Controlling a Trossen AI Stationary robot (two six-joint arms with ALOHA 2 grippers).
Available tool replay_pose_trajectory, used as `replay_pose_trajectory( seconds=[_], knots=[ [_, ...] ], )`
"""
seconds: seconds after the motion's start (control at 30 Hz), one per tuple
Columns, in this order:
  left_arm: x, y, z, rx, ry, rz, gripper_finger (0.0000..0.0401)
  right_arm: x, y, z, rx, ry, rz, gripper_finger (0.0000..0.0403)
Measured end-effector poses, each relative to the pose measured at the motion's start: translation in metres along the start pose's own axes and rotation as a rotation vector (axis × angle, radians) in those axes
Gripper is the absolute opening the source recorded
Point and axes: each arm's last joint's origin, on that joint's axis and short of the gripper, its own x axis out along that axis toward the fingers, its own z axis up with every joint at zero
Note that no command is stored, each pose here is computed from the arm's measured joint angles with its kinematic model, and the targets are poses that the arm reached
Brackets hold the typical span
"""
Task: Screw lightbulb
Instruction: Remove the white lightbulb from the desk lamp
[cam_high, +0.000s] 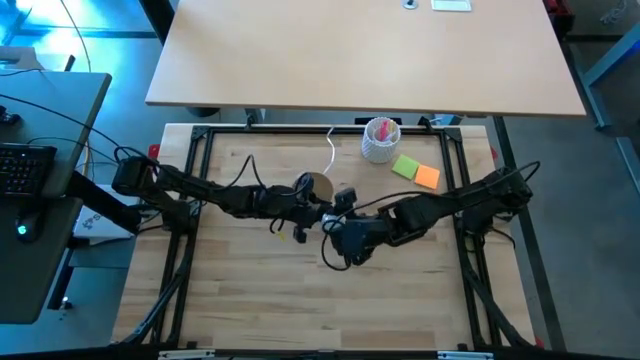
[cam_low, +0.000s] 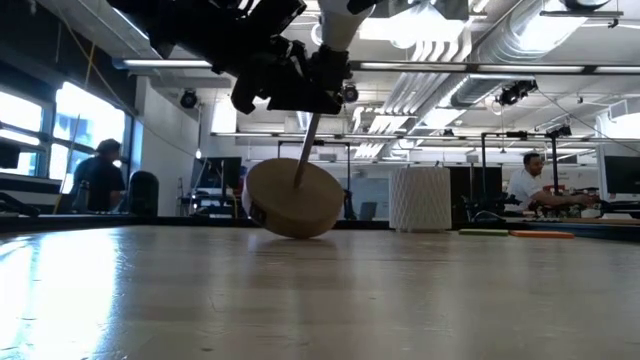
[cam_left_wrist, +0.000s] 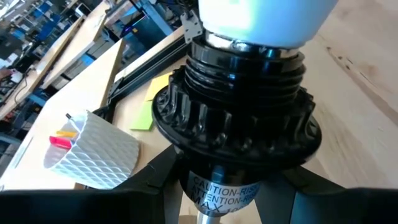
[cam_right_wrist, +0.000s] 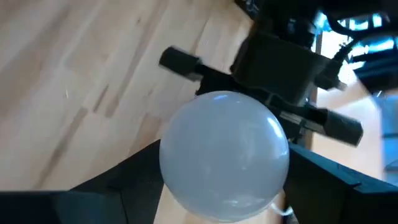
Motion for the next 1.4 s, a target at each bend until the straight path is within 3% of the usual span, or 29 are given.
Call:
replay_pose_trajectory(
  seconds=[0.27, 0.4, 0.53, 0.6, 0.7, 0.77, 0.87, 1.1, 1.4],
  knots=[
    [0.0, 0.0, 0.0, -0.008, -0.001, -0.002, 0.0138, 0.0, -0.002, 0.012, 0.289, -0.129, 0.051, 0.0323],
    [0.0, 0.0, 0.0, -0.016, 0.006, 0.001, 0.0138, -0.004, -0.005, 0.018, 0.421, -0.174, -0.033, 0.0325],
    [0.0, -0.001, -0.001, -0.015, 0.015, -0.004, 0.0138, -0.023, -0.009, 0.021, 0.54, -0.122, -0.144, 0.0326],
    [0.0, -0.001, -0.002, -0.016, 0.02, -0.004, 0.0138, -0.037, -0.011, 0.019, 0.655, -0.081, -0.175, 0.0326],
    [0.001, -0.001, -0.003, -0.024, 0.028, 0.002, 0.0138, -0.053, -0.014, 0.013, 0.941, -0.013, -0.144, 0.0326],
    [0.001, -0.001, -0.003, -0.025, 0.028, 0.003, 0.0138, -0.058, -0.012, 0.008, 1.044, 0.042, -0.147, 0.0326],
    [0.001, -0.001, -0.003, -0.024, 0.028, 0.004, 0.0137, -0.053, 0.001, 0.001, 1.097, 0.076, -0.198, 0.0326],
    [0.001, 0.0, -0.004, -0.024, 0.041, 0.016, 0.0137, -0.022, 0.032, -0.013, 1.156, 0.121, -0.187, 0.0326],
    [0.001, -0.001, -0.004, -0.022, 0.041, 0.022, 0.0137, -0.006, 0.027, -0.012, 1.12, 0.066, -0.177, 0.0323]
  ],
)
